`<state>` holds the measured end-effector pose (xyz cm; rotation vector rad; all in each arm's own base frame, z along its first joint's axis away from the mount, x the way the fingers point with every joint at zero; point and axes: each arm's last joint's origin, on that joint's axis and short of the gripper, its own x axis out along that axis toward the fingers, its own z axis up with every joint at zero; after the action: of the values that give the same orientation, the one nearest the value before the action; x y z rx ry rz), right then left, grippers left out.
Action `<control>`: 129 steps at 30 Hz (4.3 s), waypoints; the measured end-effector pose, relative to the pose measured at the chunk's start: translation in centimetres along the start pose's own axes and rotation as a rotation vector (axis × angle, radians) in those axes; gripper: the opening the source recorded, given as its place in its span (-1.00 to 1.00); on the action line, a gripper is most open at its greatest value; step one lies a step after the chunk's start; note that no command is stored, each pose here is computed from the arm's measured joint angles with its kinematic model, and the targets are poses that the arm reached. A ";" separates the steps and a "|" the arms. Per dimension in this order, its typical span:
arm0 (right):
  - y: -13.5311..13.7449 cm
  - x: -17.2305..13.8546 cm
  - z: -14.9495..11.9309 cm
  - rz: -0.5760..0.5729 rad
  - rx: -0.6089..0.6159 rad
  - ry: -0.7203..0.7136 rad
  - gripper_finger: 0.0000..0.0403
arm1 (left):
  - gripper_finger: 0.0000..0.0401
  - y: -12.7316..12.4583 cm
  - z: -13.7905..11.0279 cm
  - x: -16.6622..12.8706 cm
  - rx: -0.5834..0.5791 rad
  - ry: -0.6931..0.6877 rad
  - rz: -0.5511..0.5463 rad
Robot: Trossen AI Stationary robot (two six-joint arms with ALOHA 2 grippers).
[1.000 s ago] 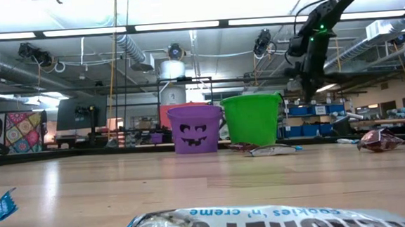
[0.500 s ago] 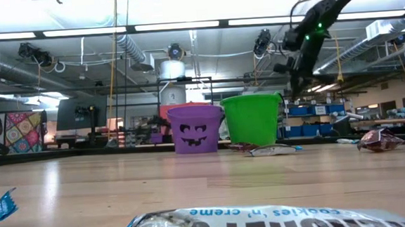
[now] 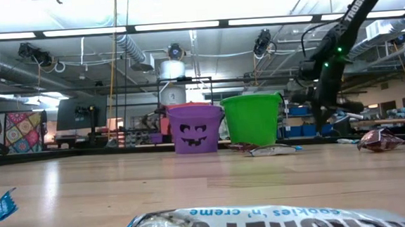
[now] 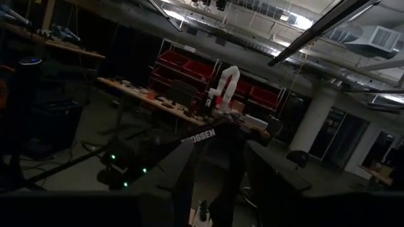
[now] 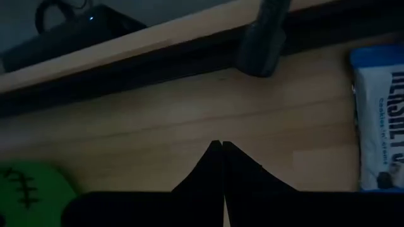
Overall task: Sort candy by brand, put in halloween buckets
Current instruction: Put the white chocolate bar into the purple bucket
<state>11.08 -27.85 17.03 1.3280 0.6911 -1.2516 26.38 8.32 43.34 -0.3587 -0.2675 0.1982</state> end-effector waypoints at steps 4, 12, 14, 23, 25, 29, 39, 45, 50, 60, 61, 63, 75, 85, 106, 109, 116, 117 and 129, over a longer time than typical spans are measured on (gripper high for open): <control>0.0 0.0 0.2 -0.007 0.045 -0.057 -0.99 | -0.29 0.0 0.0 0.0 -0.001 -0.004 0.009; 0.7 0.1 -0.2 -0.077 0.110 -0.132 -0.99 | -0.29 0.0 0.0 0.0 -0.023 0.000 0.000; 1.1 0.2 -0.5 -0.074 0.103 -0.129 -0.99 | -0.29 0.0 0.0 0.0 -0.022 0.000 0.000; 2.9 0.2 -2.6 -0.086 0.124 -0.060 -0.99 | -0.29 0.0 0.0 0.0 0.035 0.002 -0.002; 3.4 0.2 -3.3 -0.113 0.153 -0.076 -0.99 | -0.29 -0.1 0.0 0.0 0.035 0.011 -0.025; 4.0 -0.1 -4.0 -0.162 0.331 -0.184 -0.98 | -0.29 -0.1 -0.2 0.0 0.035 0.035 -0.057; 3.4 -1.7 -4.4 -0.198 0.922 -0.444 -0.97 | -0.29 0.0 -0.6 0.0 0.028 0.089 -0.069; 1.3 -1.3 -6.0 -0.372 1.049 -0.461 -0.97 | -0.29 0.1 -0.5 0.0 0.029 0.084 -0.065; -0.4 -0.2 -7.5 -0.413 1.081 -0.438 -0.97 | -0.29 0.2 -0.5 0.0 0.030 0.078 -0.052; -0.7 0.5 -6.9 -0.257 1.159 -0.440 -0.97 | -0.29 0.2 -0.5 0.0 0.027 0.075 -0.044; -0.5 0.5 -6.5 -0.216 1.164 -0.424 -0.97 | -0.29 0.2 -0.5 0.0 0.027 0.075 -0.044; -0.2 0.6 -5.6 -0.123 1.149 -0.419 -0.97 | -0.29 0.2 -0.5 0.0 0.027 0.074 -0.045; -0.2 -1.3 -3.4 -0.072 1.257 -0.598 -0.98 | -0.29 0.2 -0.5 0.0 0.027 0.078 -0.053; -1.7 -0.1 -2.7 -0.161 1.315 -0.596 -0.98 | -0.29 0.2 -0.4 0.0 -0.002 0.058 -0.025; -0.9 2.1 -3.7 -0.234 1.171 -0.458 -0.98 | -0.29 0.1 0.0 0.0 -0.002 0.023 -0.038; -0.7 2.1 -3.9 -0.233 1.149 -0.452 -0.98 | -0.29 0.0 0.1 0.0 0.000 0.012 -0.056; -0.3 1.1 -4.1 -0.163 1.338 -0.554 -0.98 | -0.29 -0.1 0.2 0.0 -0.015 0.010 -0.071; -0.3 0.9 -4.2 -0.167 1.337 -0.564 -0.98 | -0.29 -0.1 0.2 0.0 -0.015 0.006 -0.073; -0.6 0.7 -4.1 -0.181 1.319 -0.554 -0.99 | -0.29 0.5 1.4 -0.2 -0.032 -0.107 -0.044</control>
<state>11.80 -24.09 15.43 1.7698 -0.5750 -2.2484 25.74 9.16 44.42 -0.3736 -0.3843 0.1705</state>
